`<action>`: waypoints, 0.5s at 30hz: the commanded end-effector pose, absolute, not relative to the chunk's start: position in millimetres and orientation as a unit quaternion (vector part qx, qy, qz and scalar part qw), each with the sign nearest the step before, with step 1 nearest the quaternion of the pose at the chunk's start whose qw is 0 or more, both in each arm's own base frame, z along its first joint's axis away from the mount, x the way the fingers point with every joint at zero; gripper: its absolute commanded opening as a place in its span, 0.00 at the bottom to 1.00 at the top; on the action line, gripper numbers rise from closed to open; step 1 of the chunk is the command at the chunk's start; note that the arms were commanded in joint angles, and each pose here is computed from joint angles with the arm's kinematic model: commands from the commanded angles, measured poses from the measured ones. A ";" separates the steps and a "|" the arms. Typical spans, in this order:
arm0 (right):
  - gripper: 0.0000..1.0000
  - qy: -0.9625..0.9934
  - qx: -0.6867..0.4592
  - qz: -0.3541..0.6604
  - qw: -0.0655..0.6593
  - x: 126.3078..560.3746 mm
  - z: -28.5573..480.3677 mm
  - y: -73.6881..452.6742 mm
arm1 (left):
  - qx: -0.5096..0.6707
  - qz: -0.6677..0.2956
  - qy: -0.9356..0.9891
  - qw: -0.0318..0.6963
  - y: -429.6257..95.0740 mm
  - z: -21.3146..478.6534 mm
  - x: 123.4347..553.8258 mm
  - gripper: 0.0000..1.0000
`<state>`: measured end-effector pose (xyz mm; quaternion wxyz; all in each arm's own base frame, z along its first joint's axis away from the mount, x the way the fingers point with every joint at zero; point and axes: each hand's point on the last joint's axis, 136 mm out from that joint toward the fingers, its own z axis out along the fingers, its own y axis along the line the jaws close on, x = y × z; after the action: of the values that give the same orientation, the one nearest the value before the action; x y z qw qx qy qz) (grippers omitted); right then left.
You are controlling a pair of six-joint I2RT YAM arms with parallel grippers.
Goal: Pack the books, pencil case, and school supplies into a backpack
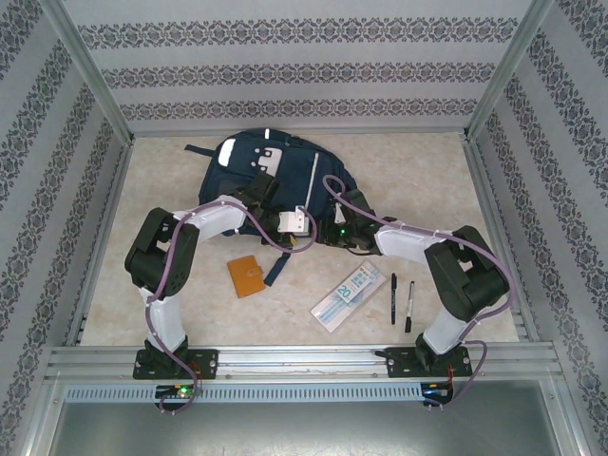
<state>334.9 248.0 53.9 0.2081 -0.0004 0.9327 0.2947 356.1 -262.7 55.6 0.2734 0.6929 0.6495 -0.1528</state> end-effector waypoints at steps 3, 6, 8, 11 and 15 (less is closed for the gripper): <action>0.39 0.937 0.006 0.256 0.238 348.8 46.2 251.9 | 0.705 -0.172 0.618 0.304 -272.8 71.7 347.8 0.08; 0.21 0.937 0.001 0.260 0.235 349.0 46.3 255.7 | 0.719 -0.175 0.603 0.298 -271.2 76.1 340.5 0.00; 0.09 0.937 0.001 0.259 0.234 348.4 47.5 254.6 | 0.720 -0.171 0.605 0.295 -268.5 77.8 341.2 0.00; 0.00 0.938 0.006 0.256 0.232 346.6 49.1 246.5 | 0.723 -0.168 0.606 0.286 -261.7 79.1 340.2 0.00; 0.00 0.937 0.023 0.265 0.227 343.8 52.9 228.2 | 0.727 -0.163 0.603 0.287 -248.4 79.8 341.1 0.00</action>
<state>338.3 252.2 46.6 0.2158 -0.0033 0.9364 0.2767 356.3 -261.6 66.6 0.2951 0.7162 0.6153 -0.1461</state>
